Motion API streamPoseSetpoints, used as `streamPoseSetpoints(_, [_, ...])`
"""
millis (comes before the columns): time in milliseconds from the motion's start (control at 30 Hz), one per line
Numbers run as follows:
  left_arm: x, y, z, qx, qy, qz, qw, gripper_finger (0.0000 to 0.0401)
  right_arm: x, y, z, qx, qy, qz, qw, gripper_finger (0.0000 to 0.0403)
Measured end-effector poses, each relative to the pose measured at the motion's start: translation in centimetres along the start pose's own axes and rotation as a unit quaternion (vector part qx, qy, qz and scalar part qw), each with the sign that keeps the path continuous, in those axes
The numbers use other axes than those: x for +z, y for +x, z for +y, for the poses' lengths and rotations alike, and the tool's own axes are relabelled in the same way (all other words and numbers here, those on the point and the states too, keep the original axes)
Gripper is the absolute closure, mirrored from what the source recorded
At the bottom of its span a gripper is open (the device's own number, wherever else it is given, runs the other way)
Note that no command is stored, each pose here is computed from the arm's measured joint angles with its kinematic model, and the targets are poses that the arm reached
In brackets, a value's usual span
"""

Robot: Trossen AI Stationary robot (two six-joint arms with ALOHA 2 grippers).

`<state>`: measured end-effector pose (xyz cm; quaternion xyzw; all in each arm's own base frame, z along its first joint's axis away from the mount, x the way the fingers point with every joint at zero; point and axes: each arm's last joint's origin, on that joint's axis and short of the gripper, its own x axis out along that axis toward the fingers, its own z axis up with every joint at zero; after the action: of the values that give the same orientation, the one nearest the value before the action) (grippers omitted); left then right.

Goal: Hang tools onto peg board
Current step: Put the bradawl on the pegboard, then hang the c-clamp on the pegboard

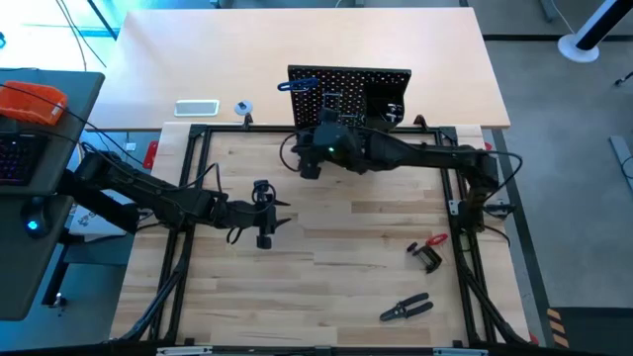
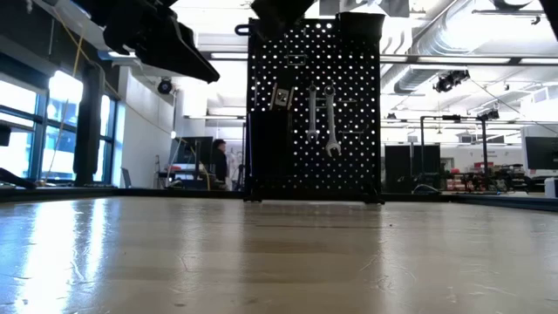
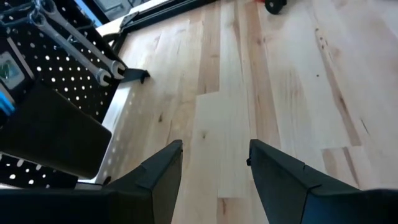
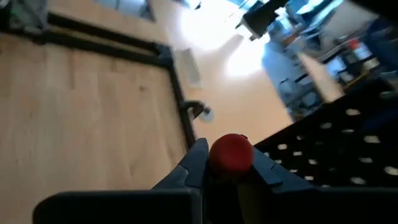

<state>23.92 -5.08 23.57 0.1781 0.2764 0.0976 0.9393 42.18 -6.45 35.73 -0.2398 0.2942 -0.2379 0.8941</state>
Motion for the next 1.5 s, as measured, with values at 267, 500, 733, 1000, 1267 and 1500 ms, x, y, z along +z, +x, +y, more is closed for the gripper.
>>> streamPoseSetpoints(267, [-0.1,0.1,0.1,-0.004,0.003,0.002,1.000,0.0223,-0.7,2.3,-0.4,0.014,0.009,0.050,0.999,0.0363])
streamPoseSetpoints(500, [0.0,0.1,0.1,-0.009,0.009,0.001,1.000,0.0223,-1.0,2.3,-0.5,0.001,0.024,0.068,0.997,0.0342])
streamPoseSetpoints(733, [0.0,0.1,0.0,-0.018,-0.004,0.000,1.000,0.0223,-0.8,2.0,0.1,0.003,0.018,0.068,0.998,0.0309])
streamPoseSetpoints(1000, [0.0,0.0,0.0,-0.020,-0.006,-0.001,1.000,0.0223,-0.6,1.9,0.3,-0.006,0.015,0.067,0.998,0.0283])
streamPoseSetpoints(1267, [0.0,0.0,-0.1,-0.028,-0.006,-0.002,1.000,0.0223,0.5,1.2,1.4,-0.003,-0.010,0.033,0.999,0.0259])
streamPoseSetpoints(1500, [0.0,0.0,-0.1,-0.029,-0.006,-0.002,1.000,0.0223,2.6,-0.9,3.0,0.010,-0.027,-0.009,1.000,0.0253])
